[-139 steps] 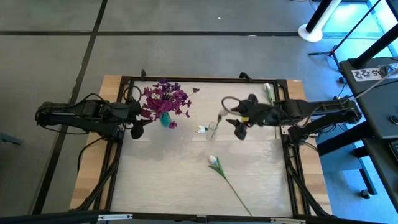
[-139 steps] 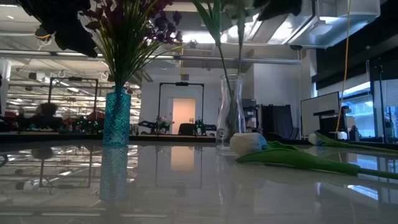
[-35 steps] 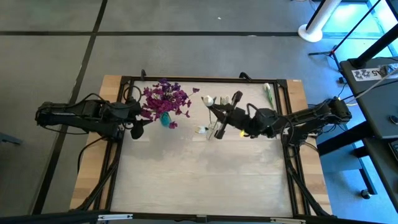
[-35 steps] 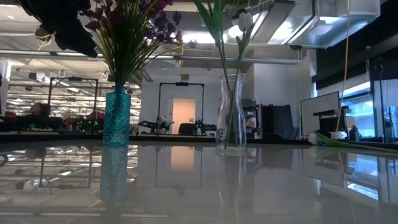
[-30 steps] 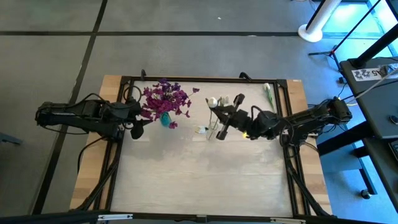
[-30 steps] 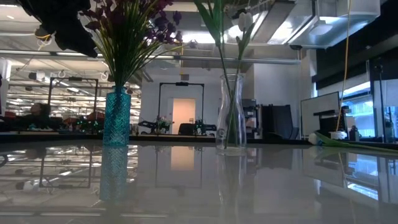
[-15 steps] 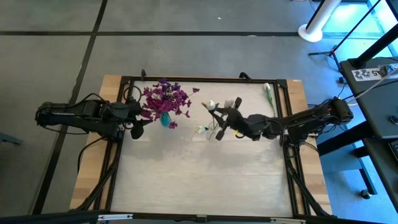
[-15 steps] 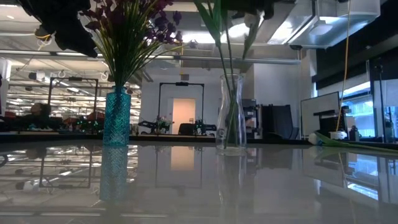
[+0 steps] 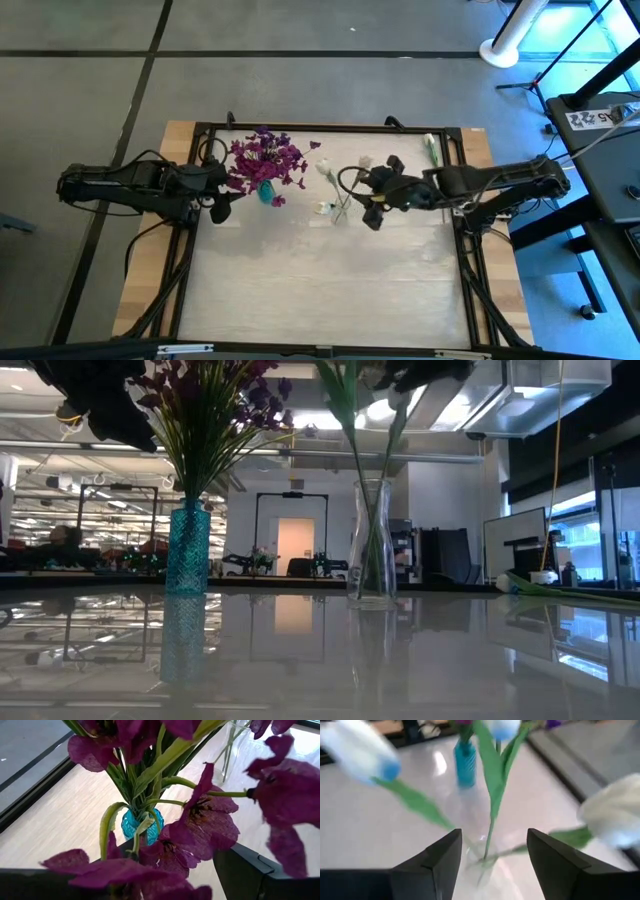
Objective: Sort flowers into vase by color
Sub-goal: Put the white tulip into the transparent flower vase
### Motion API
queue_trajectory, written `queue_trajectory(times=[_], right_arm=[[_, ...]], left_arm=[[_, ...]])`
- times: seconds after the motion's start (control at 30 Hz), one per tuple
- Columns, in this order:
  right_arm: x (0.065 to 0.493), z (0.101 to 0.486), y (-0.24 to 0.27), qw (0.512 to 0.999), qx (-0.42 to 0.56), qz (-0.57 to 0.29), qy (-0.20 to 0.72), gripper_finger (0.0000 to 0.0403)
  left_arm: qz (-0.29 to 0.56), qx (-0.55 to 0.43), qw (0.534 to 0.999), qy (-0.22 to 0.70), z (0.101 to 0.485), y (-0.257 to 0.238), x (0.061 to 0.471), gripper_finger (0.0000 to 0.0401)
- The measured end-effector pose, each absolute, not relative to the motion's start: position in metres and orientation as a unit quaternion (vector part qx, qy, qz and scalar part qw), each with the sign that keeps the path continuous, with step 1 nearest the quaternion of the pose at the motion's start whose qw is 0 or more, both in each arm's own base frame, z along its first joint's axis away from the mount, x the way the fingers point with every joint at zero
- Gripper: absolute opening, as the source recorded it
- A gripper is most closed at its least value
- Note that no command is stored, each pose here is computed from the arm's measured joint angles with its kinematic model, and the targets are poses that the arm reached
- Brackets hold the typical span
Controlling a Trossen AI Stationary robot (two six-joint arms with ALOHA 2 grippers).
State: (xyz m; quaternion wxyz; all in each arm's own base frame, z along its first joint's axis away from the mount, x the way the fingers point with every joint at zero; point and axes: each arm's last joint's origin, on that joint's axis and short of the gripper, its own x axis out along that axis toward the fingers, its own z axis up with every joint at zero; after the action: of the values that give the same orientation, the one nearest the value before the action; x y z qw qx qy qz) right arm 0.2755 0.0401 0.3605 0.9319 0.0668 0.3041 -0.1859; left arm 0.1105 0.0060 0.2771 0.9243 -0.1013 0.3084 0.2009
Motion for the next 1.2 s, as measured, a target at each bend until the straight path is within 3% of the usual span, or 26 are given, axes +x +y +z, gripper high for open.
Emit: queue_trajectory(times=[0.23,0.5,0.7,0.9,1.2], right_arm=[[0.246,0.368,0.038,0.876,0.105,-0.18,0.435,0.0227],[0.201,0.304,0.003,0.698,0.112,-0.393,0.589,0.0227],[0.178,0.238,-0.065,0.632,0.156,-0.492,0.578,0.0227],[0.148,0.198,-0.135,0.549,0.21,-0.615,0.526,0.0227],[0.149,0.172,-0.184,0.569,0.256,-0.639,0.45,0.0227]], left_arm=[[0.201,-0.101,0.924,0.309,0.277,0.006,0.111,0.0213],[0.201,-0.101,0.924,0.309,0.277,0.006,0.111,0.0213],[0.201,-0.101,0.924,0.309,0.277,0.006,0.111,0.0213],[0.201,-0.101,0.924,0.309,0.277,0.006,0.111,0.0213],[0.201,-0.101,0.924,0.309,0.277,0.006,0.111,0.0213]])
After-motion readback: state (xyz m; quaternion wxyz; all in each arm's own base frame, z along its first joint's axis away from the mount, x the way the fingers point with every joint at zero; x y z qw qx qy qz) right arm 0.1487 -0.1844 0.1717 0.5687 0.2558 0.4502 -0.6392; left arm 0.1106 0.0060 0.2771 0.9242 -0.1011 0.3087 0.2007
